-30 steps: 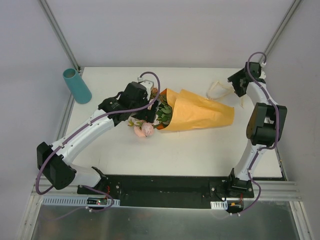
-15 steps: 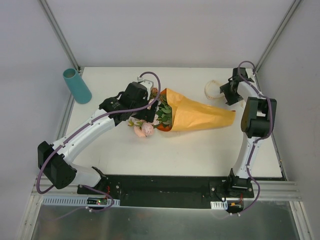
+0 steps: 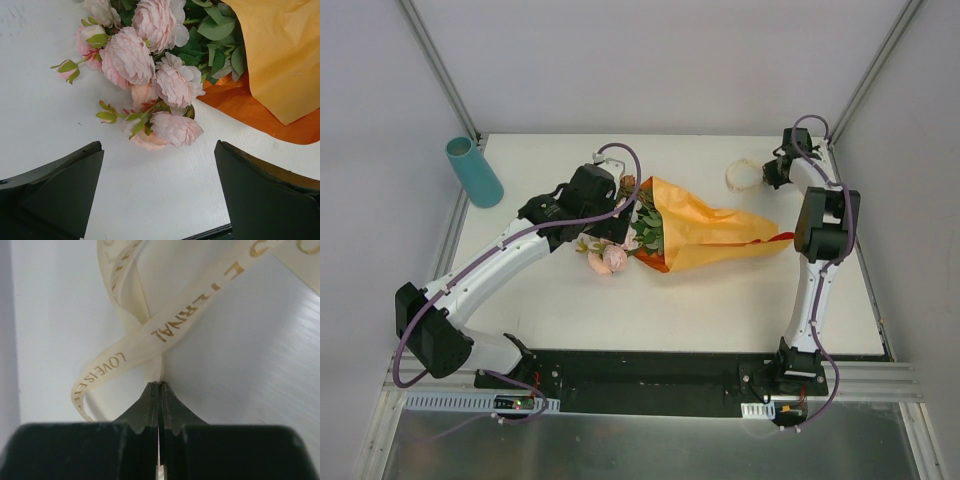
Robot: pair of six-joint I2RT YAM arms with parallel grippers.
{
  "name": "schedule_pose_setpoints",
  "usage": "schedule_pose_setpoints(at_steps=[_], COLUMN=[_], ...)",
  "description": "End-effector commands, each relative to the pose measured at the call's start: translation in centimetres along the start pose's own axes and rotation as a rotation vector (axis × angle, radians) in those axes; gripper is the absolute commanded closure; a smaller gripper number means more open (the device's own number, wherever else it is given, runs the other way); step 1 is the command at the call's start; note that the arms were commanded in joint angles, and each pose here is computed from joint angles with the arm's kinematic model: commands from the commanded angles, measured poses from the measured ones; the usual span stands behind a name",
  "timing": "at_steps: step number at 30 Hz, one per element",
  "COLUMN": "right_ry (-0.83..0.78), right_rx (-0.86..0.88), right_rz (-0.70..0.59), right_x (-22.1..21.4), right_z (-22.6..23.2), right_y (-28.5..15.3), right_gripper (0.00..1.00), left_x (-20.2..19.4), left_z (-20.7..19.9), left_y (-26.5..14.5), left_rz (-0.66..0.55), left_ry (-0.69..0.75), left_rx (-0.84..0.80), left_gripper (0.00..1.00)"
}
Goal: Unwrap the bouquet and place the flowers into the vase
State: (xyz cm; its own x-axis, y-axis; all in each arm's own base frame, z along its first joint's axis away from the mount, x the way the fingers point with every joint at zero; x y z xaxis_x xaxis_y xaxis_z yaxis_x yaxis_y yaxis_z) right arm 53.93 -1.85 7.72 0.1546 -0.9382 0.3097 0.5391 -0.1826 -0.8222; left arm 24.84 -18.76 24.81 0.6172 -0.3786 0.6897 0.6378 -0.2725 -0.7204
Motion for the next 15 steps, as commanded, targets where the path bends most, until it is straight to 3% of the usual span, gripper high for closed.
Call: schedule_pose_setpoints(at_steps=[1,9,15], right_ry=[0.096,0.197,0.207], right_rx=[0.303,0.698,0.751], right_rz=[-0.059,-0.165,-0.190], right_x=[2.5,7.1,8.1], right_z=[6.0,13.7,15.6], right_y=[0.1,-1.8,-2.5], right_gripper=[1.00,1.00,1.00], left_x=[0.1,0.2,0.2], left_z=[0.4,0.6,0.7], left_y=[0.0,0.2,0.4], left_rz=[-0.011,-0.008,-0.003], left_ry=[0.025,0.036,0.037], left_rx=[0.039,0.060,0.069], left_gripper=[0.01,0.01,0.01])
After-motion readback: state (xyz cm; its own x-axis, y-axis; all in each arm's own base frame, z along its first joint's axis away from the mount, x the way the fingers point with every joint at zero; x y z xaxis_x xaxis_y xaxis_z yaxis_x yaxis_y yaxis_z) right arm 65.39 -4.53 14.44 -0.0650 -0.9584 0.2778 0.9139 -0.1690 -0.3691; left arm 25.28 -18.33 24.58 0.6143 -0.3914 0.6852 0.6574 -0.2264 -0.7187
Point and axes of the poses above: each gripper's point midway between its finger pads, its own y axis out along the fingers, its own z axis along the line the jaws close on, x = y × z, the point moved 6 cm from there along -y, back along the fingers, and after that the axes turned 8 degrees about y, right-handed, at the moved point
